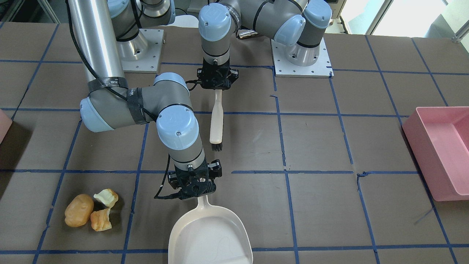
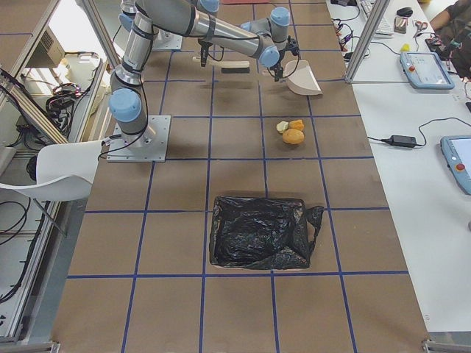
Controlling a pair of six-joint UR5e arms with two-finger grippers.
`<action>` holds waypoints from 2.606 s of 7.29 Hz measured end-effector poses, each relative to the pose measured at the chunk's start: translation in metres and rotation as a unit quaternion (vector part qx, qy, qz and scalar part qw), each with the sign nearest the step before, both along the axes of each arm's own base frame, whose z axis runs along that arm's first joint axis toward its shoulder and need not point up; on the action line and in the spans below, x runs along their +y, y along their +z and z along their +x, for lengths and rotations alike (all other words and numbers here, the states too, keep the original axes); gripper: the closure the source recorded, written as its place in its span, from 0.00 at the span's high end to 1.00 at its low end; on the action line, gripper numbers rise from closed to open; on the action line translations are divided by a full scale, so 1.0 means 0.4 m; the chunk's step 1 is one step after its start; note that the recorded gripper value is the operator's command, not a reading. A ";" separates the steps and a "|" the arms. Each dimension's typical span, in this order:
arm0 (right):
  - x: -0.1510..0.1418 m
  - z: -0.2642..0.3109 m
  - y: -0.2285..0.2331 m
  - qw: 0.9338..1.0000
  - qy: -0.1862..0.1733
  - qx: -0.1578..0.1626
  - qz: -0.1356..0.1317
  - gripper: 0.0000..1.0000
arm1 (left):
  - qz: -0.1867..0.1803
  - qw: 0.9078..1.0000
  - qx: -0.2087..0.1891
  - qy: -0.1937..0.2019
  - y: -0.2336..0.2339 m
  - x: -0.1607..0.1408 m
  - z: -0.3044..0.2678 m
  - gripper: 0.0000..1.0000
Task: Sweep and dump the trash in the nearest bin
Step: 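Lift the brush with the left gripper while the right gripper raises the dustpan, then carry the dustpan past the bread with the right gripper while the left raises the brush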
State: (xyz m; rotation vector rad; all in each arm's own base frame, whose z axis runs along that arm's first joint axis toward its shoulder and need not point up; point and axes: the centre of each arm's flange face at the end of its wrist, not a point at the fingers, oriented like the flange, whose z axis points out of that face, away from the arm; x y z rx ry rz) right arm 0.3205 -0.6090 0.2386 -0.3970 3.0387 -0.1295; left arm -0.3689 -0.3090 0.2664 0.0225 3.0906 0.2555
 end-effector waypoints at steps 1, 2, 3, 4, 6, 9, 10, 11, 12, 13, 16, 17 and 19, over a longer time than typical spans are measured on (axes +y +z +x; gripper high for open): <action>0.001 0.009 -0.004 1.000 0.002 -0.001 -0.003 0.47 | -0.009 1.000 0.000 0.010 0.020 -0.012 0.012 0.00; 0.000 0.013 -0.011 1.000 0.003 -0.001 -0.004 0.37 | -0.015 1.000 0.002 0.015 0.037 -0.022 0.025 0.00; -0.001 0.015 -0.012 1.000 0.003 -0.001 -0.005 0.29 | -0.020 1.000 0.004 0.015 0.048 -0.028 0.033 0.00; -0.002 0.015 -0.008 1.000 0.003 -0.002 -0.006 0.24 | -0.022 1.000 0.006 0.014 0.053 -0.032 0.037 0.00; -0.003 0.014 0.001 1.000 0.002 -0.002 -0.008 0.17 | -0.023 1.000 0.007 0.013 0.055 -0.035 0.038 0.00; -0.025 -0.003 0.034 1.000 -0.001 -0.003 -0.017 0.18 | -0.024 1.000 0.008 0.011 0.057 -0.038 0.038 0.00; -0.039 -0.021 0.061 1.000 -0.005 -0.004 -0.023 0.18 | -0.024 1.000 0.008 0.011 0.057 -0.039 0.038 0.00; -0.047 -0.049 0.099 1.000 -0.012 -0.002 -0.026 0.18 | -0.024 1.000 0.009 0.010 0.057 -0.040 0.039 0.00; -0.054 -0.104 0.152 0.999 -0.022 0.000 -0.028 0.18 | -0.024 1.000 0.009 0.010 0.057 -0.040 0.039 0.00; -0.060 -0.180 0.206 0.999 -0.029 0.003 -0.030 0.17 | -0.024 1.000 0.009 0.010 0.057 -0.040 0.039 0.00; -0.034 -0.396 0.324 0.999 -0.030 0.018 -0.021 0.16 | -0.024 1.000 0.009 0.009 0.057 -0.040 0.038 0.00; -0.012 -0.493 0.345 0.999 -0.020 0.023 -0.016 0.16 | -0.024 1.000 0.009 0.009 0.056 -0.040 0.038 0.00; 0.045 -0.682 0.380 0.999 -0.003 0.034 -0.010 0.16 | -0.025 1.000 0.010 0.009 0.055 -0.040 0.036 0.00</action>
